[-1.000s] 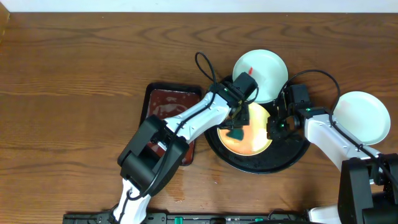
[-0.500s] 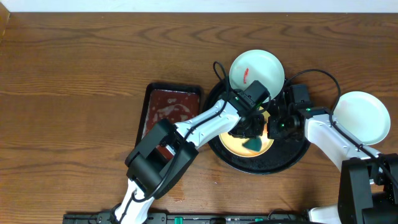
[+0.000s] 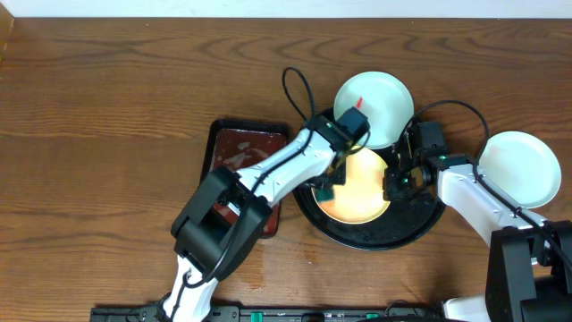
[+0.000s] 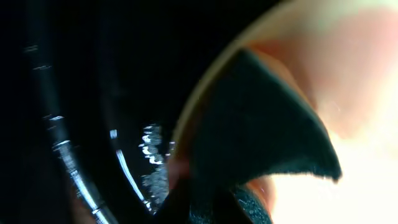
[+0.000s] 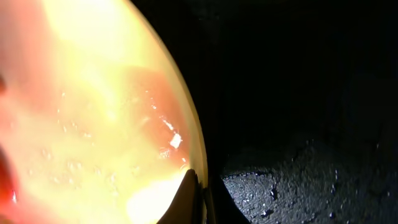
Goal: Clean dirty plates on tray and stack at the side
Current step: 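Scrub the yellow plate with the sponge in the left gripper, then return the sponge to the brown tray with the left gripper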
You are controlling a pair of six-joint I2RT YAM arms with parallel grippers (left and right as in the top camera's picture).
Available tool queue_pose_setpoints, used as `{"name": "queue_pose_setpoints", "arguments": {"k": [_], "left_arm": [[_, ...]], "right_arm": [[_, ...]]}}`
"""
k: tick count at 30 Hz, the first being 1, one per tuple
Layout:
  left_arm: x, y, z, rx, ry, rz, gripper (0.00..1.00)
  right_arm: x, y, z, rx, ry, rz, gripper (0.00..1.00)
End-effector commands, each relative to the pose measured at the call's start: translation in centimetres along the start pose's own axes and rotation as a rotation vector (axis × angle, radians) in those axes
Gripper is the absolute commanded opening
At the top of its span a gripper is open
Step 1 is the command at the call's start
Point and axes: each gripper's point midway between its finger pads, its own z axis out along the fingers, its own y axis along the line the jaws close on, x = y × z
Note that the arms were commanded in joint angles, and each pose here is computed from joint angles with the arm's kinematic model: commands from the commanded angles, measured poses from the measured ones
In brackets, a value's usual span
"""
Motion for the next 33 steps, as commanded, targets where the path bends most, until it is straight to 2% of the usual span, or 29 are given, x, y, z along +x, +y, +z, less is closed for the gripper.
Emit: {"name": "queue_pose_setpoints", "arguments": {"k": [1, 11, 20, 23, 28, 33], "left_arm": [[-2.6, 5.5, 0.5, -0.224, -0.078, -0.040, 0.08], [-3.0, 6.5, -7.2, -0.213, -0.086, -0.063, 0.08], [-2.9, 14.4, -13.8, -0.203, -0.112, -0.225, 0.08], [-2.5, 16.3, -13.6, -0.156, -0.066, -0.258, 0.08], [-1.4, 15.8, -10.3, 0.034, 0.055, -0.194, 0.07], [-0.2, 17.1, -7.9, 0.030, 0.105, -0.209, 0.08]], "right_arm": [[1.8, -2.2, 1.2, 0.100, 0.058, 0.003, 0.01], [1.8, -2.2, 1.2, 0.099, 0.057, -0.006, 0.01], [0.6, -1.7, 0.2, 0.092, 0.029, -0.035, 0.01], [-0.7, -1.0, -1.9, 0.085, -0.008, -0.040, 0.01], [-3.3, 0.3, -6.9, 0.066, -0.122, -0.055, 0.01], [-4.2, 0.4, -11.0, 0.172, -0.240, -0.102, 0.01]]}}
